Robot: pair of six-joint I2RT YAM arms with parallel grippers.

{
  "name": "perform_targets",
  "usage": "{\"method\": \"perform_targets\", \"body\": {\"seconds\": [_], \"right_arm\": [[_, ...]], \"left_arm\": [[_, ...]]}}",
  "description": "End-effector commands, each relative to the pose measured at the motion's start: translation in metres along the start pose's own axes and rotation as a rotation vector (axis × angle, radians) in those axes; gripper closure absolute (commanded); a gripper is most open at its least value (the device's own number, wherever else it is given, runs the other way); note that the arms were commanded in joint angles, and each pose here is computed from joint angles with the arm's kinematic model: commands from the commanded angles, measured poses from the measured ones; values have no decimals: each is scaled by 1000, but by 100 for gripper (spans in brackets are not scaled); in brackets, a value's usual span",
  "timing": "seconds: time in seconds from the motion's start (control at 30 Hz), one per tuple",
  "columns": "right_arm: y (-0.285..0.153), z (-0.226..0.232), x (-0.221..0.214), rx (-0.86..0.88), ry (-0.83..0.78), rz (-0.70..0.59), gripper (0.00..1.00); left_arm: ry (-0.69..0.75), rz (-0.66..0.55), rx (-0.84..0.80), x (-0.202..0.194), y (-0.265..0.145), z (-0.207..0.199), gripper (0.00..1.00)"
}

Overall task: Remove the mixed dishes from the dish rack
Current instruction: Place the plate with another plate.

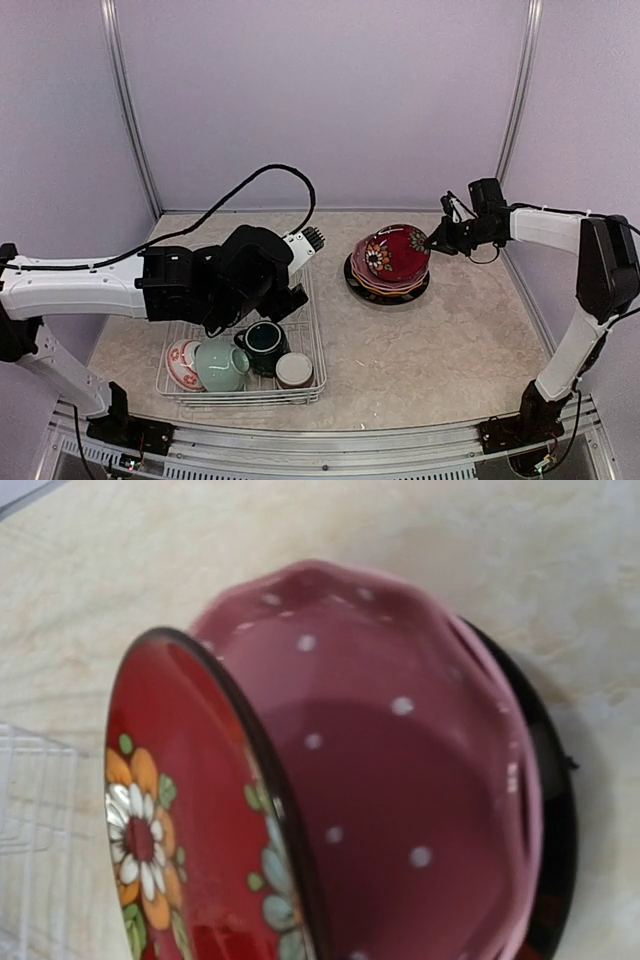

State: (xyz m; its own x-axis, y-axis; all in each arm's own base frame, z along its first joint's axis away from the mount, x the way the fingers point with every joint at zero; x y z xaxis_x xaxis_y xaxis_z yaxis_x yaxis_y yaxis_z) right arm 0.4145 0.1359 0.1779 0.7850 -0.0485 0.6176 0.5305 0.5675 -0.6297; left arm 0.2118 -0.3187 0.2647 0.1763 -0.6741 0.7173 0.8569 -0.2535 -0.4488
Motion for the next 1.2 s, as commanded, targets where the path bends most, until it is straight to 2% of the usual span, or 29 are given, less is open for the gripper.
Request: {"method": "perform_targets", "body": {"seconds": [0.0,0.33,0.5,0.7,1.0,1.17], "right_arm": [[13,-10,8,9,-5,-35,100],[35,-24,1,1,20,5,100],[35,-29,-6,-33,16,19,79],[30,-34,-9,-86,-8,27,54],[4,-21,12,-113,-69,-33,30],[-11,-6,21,-78,-92,-69,24]], "left_arm": [[-125,21,-25,-5,-7,15,1],[-218,91,-36,-21,-8,32,1],[-333,111,-107,-29,-15,42,1],[-452,162,-287,-41,-35,47,1],[-555,302,-452,-70,-55,50,1],[-527,404,-515,-85,-54,35,1]]}}
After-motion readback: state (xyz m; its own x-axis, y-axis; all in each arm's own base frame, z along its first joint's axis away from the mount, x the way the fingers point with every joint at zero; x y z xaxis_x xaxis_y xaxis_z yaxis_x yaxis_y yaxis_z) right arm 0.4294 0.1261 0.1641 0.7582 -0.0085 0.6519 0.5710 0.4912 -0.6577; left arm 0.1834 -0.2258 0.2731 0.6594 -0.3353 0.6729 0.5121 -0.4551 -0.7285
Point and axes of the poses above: each gripper's point midway between its finger pads, its own y axis out along the fingers, its own z axis along the line the jaws close on, x = y × z, the point moved 4 cm from there along -y, back along the fingers, and after that the axes turned 9 degrees about -y, right-handed, at the moved point
